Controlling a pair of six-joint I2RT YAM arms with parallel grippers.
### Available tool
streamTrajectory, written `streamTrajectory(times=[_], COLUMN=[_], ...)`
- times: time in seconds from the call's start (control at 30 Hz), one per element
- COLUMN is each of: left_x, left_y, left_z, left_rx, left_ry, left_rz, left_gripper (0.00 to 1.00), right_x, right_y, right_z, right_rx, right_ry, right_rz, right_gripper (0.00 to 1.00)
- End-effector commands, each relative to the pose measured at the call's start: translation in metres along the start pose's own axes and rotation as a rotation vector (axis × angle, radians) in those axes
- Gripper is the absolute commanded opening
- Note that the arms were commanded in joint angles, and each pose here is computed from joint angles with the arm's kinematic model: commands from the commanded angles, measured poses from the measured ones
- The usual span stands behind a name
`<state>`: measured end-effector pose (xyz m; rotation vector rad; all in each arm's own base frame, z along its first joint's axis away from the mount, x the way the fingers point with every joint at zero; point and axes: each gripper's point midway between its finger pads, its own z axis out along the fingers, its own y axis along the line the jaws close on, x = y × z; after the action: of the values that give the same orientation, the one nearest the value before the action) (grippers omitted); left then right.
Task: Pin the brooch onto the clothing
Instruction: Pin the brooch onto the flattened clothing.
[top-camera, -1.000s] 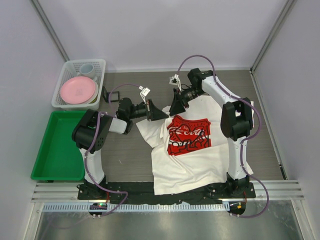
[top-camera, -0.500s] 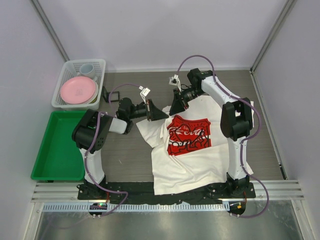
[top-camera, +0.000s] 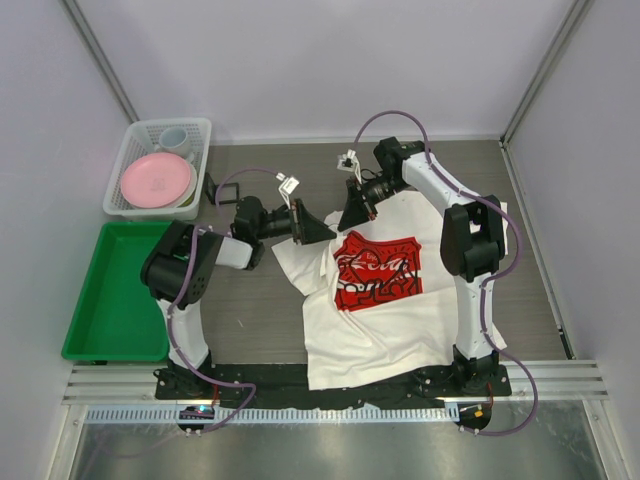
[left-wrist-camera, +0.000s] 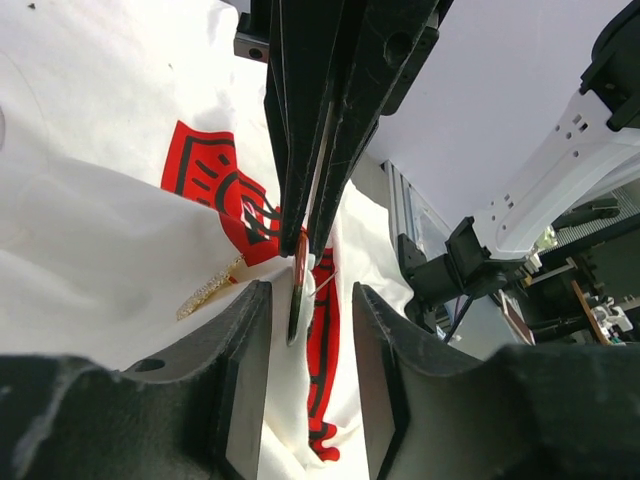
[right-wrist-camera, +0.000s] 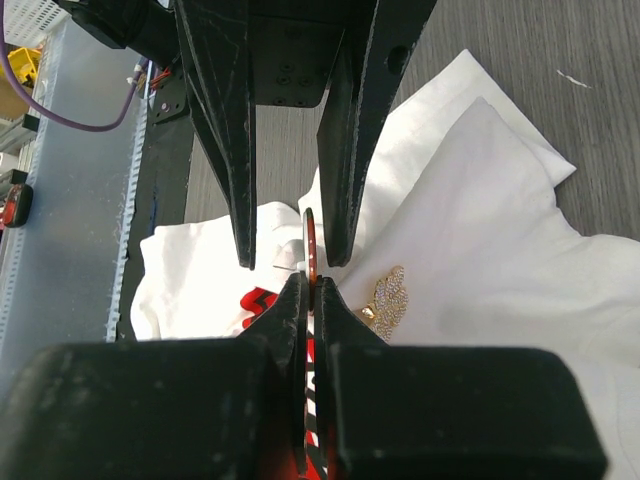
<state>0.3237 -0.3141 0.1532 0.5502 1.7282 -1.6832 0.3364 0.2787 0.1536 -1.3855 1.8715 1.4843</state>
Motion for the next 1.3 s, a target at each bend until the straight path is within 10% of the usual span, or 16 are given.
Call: streamTrajectory(times=[0.0,1.27], left_x=[-0.013,-0.015], left_y=[-0.008,0.002], left_z=[-0.008,0.003], left_rx=[-0.001,-0.093], left_ry=[-0.032,-0.032], left_rz=[0.08,0.18], left_gripper=[0.42,0.48], right_x=[-0.011,-0.011], right_y=[0.003,-0.001], right_z=[-0.001,0.001], right_rx=[-0.002,0.021], right_ry=[-0.016,-0.016], right_rz=[-0.018,0.083], right_gripper=[0.01,0.01])
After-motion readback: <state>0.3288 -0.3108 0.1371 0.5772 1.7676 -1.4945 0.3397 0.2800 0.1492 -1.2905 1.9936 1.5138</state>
